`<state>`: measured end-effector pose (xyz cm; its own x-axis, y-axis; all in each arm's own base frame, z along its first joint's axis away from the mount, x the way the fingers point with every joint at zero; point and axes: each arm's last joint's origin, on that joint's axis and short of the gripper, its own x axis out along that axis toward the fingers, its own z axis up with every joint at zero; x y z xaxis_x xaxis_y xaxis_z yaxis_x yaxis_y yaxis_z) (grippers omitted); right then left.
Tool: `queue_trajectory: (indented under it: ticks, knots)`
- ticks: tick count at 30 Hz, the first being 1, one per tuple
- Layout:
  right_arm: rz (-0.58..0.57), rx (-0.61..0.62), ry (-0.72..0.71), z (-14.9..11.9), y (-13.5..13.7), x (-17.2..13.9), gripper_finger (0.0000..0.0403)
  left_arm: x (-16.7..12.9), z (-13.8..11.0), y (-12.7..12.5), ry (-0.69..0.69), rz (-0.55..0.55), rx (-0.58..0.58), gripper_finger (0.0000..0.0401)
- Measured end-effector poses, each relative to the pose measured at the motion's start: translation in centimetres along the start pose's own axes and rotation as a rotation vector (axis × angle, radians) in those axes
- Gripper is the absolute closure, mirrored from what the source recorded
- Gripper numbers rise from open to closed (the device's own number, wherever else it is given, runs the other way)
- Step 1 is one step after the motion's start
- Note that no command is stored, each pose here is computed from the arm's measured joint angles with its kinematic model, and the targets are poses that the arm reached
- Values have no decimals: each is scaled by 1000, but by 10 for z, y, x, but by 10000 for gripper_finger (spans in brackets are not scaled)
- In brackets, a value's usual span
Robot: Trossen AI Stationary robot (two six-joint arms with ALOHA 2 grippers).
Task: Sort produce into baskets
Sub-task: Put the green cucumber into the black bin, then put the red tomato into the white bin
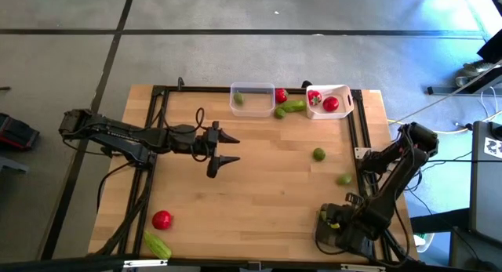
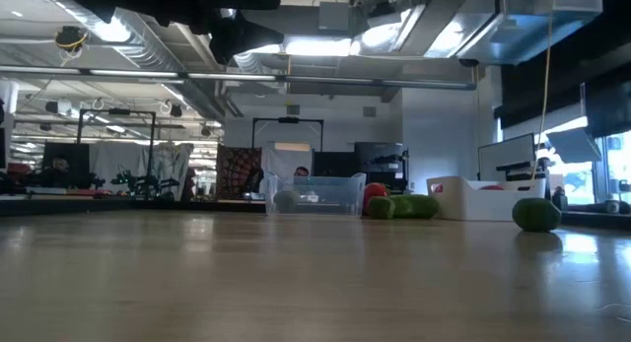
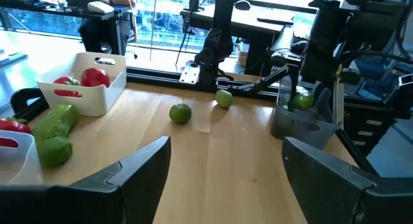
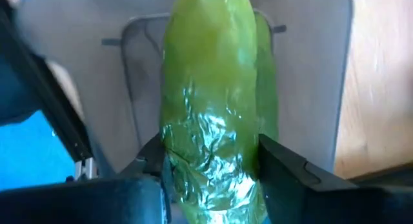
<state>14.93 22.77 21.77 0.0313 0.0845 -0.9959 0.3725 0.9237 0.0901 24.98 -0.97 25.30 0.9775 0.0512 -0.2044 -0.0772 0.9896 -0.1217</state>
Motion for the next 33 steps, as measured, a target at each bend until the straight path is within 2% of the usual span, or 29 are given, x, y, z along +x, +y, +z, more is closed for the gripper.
queue_trajectory:
  ticks: [4,11,18,21,27,33]
  knots:
    - [-5,70,7,1,-1,0,212,0,0,0,0,0,-10,109]
    - [-11,83,58,3,-3,0,141,0,0,0,0,0,-11,109]
    - [54,110,95,14,-6,-14,125,0,0,0,0,0,-12,109]
    - [75,99,37,17,-8,-27,132,0,0,0,0,0,-12,109]
    - [37,62,-172,30,-17,-50,145,0,0,0,0,0,-15,109]
    - [-74,-20,-374,45,-26,-50,146,-1,-6,-4,64,-17,-41,109]
